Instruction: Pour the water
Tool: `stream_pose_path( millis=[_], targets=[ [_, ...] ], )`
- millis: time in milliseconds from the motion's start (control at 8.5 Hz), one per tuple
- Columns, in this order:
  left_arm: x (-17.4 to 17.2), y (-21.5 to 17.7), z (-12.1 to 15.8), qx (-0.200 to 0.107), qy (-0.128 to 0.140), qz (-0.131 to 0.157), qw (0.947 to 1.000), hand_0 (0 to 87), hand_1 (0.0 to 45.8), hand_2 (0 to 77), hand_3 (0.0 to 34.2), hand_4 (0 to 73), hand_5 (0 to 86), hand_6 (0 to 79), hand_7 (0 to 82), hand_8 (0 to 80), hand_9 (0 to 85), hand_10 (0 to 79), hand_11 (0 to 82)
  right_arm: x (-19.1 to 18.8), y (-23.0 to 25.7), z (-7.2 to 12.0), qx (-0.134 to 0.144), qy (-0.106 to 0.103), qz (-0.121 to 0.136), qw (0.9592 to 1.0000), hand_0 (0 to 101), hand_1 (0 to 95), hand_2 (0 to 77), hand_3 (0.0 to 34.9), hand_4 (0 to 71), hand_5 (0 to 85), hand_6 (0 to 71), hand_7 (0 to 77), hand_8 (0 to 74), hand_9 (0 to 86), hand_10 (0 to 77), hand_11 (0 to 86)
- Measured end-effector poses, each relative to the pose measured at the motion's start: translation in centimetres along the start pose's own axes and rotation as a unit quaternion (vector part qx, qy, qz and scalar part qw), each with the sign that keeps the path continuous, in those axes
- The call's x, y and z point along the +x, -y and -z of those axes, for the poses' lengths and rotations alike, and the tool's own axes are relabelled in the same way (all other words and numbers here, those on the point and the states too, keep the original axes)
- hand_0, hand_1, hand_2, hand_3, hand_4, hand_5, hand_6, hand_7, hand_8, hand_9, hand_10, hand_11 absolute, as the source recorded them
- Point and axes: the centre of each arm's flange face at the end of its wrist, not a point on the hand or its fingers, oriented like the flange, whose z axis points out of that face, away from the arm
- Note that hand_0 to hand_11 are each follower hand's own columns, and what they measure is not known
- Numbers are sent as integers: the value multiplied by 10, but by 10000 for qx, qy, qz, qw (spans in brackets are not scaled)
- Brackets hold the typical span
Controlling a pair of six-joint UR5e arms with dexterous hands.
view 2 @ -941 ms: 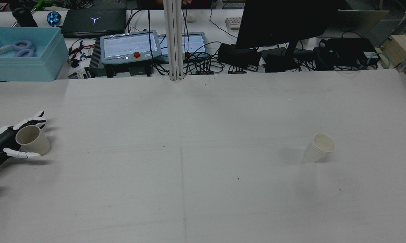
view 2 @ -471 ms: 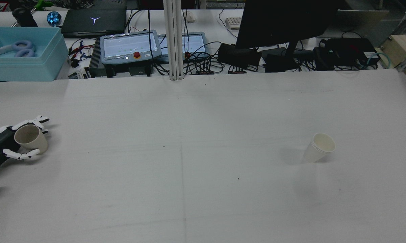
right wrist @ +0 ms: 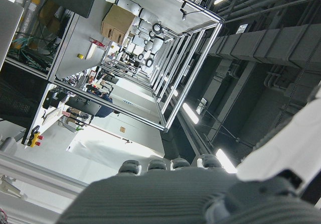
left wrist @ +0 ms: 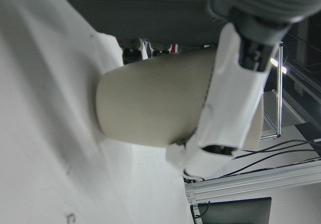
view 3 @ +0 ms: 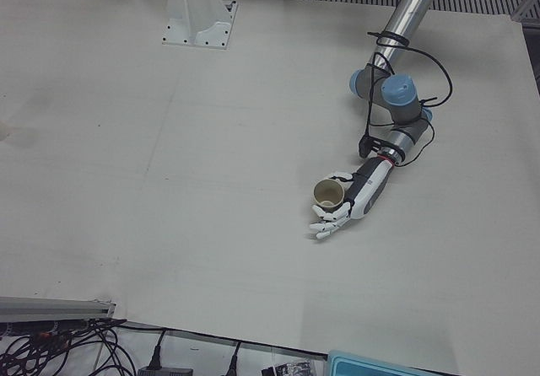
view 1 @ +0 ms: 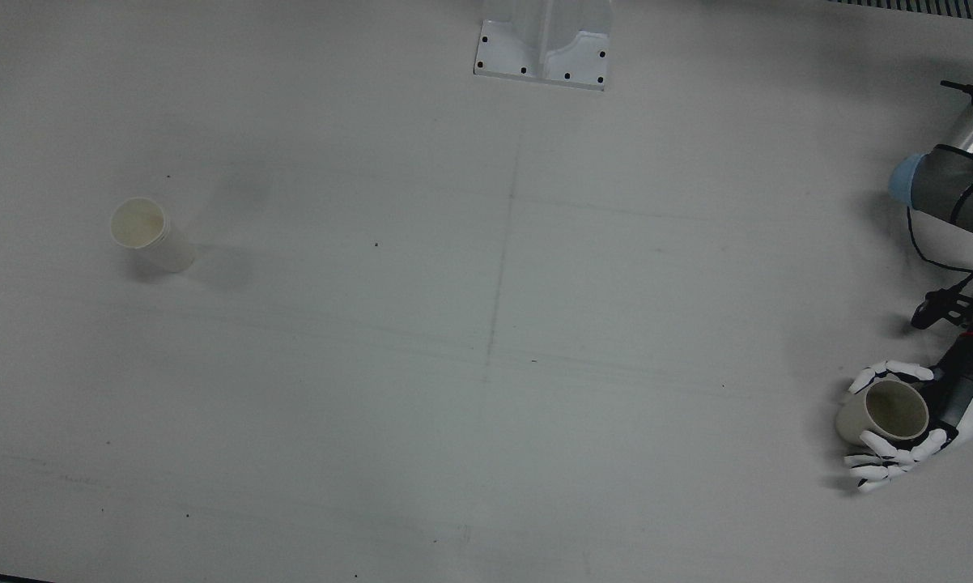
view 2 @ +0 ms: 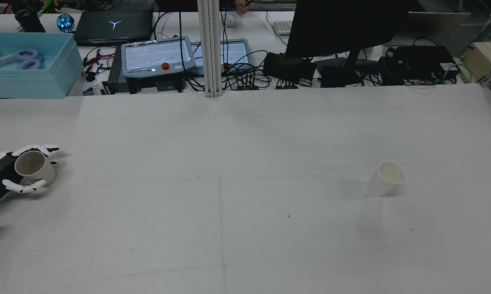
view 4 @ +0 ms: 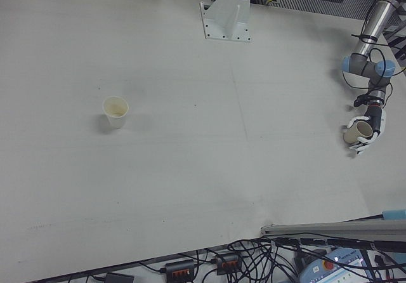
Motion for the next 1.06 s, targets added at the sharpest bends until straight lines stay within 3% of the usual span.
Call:
stream_pose_path(
  millis=[471,588,706,824,941,1059],
  targets=[
    [8,-24,-10,111,29,517,9986,779,300,387,0,207,453,175,251,120,158,158,262,7,-14,-14,-109,-64,15,9999,355,82,147,14,44,0,16,5,5,5,5,11],
    [10,-32,-15,140,39,627,9979,764,300,387,0,207,453,175,267,131,175,158,273,20,-19,-17,-134,-167,26,9998,384,82,147,12,65,5,33,49,5,0,5,11],
    [17,-39,-18,173,9,705,9974,762,300,387,0,207,453,175,267,131,175,158,273,30,-23,-18,-163,-249,92,9995,386,98,158,7,87,71,87,125,5,5,16,33],
    [28,-43,-21,196,-57,737,9971,761,300,387,0,207,453,175,267,131,175,169,278,38,-25,-18,-181,-308,164,9992,386,147,224,7,87,71,87,125,5,5,16,33],
    [38,-46,-23,206,-120,739,9970,768,300,387,0,207,453,185,267,131,175,169,278,48,-25,-14,-188,-393,195,9989,463,147,289,7,142,344,175,316,98,147,93,142],
    [44,-47,-23,217,-155,737,9969,767,300,387,0,207,458,185,267,131,175,158,273,60,-23,-8,-208,-488,211,9984,463,147,289,7,142,344,175,316,191,273,191,256]
  ],
)
